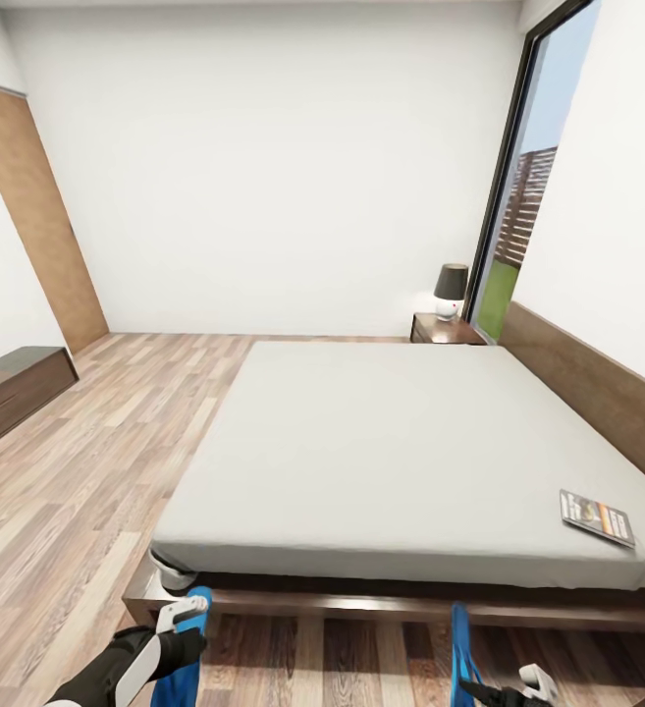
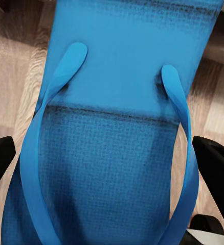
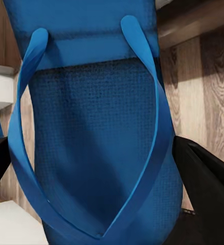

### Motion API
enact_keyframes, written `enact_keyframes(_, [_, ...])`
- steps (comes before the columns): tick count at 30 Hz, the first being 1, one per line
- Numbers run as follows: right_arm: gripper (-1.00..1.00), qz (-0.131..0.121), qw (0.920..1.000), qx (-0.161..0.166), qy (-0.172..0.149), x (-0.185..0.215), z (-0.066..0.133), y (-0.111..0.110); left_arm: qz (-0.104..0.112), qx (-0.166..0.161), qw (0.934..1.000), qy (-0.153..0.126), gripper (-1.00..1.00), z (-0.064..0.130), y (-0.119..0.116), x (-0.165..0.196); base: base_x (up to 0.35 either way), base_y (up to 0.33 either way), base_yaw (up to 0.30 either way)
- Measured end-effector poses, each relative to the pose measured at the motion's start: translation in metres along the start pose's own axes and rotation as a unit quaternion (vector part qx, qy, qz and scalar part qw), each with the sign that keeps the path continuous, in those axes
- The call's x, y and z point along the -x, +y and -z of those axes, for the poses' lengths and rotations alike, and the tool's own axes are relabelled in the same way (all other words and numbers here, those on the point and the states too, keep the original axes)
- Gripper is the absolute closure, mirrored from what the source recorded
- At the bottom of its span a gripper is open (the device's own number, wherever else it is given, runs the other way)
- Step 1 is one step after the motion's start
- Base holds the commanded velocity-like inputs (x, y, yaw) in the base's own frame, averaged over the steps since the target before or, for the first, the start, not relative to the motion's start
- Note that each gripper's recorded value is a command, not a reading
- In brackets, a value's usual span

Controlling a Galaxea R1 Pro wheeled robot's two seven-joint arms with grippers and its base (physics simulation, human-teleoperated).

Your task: In the bedroom, move the book from the bed onto either nightstand, and place the two sandals side by side next to the bed.

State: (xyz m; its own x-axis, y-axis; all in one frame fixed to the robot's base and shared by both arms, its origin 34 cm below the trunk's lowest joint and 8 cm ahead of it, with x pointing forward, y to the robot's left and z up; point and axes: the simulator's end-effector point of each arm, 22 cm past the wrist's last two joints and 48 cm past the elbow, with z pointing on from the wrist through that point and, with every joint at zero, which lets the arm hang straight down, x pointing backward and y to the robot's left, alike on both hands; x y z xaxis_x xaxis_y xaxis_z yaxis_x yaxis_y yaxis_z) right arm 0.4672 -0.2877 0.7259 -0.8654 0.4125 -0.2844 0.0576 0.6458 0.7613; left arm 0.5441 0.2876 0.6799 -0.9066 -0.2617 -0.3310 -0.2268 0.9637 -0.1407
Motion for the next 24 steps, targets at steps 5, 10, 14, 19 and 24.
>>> enact_keyframes(5, [1.0,-0.008,1.0,0.003,-0.001,0.001,-0.004,-0.002,0.0,-0.001,1.0,-0.002,1.0,-0.006,-0.001,0.0,0.0,0.0,0.0])
enact_keyframes(10, [1.0,-0.008,1.0,0.002,-0.001,0.0,-0.008,-0.006,0.001,-0.007,1.0,-0.001,1.0,-0.012,-0.009,-0.003,0.0,0.0,0.0])
enact_keyframes(14, [1.0,-0.009,1.0,-0.001,-0.001,0.0,-0.011,-0.011,0.001,-0.007,1.0,-0.002,1.0,-0.016,-0.009,-0.003,0.0,0.0,0.0])
enact_keyframes(19, [1.0,-0.01,0.9999,-0.004,-0.001,-0.002,-0.014,-0.017,0.001,-0.007,1.0,-0.002,1.0,-0.022,-0.008,-0.003,0.0,0.0,0.0])
enact_keyframes(24, [1.0,-0.01,0.9999,-0.004,-0.001,-0.002,-0.018,-0.022,0.001,-0.006,1.0,-0.002,1.0,-0.028,-0.008,-0.004,0.0,0.0,0.0])
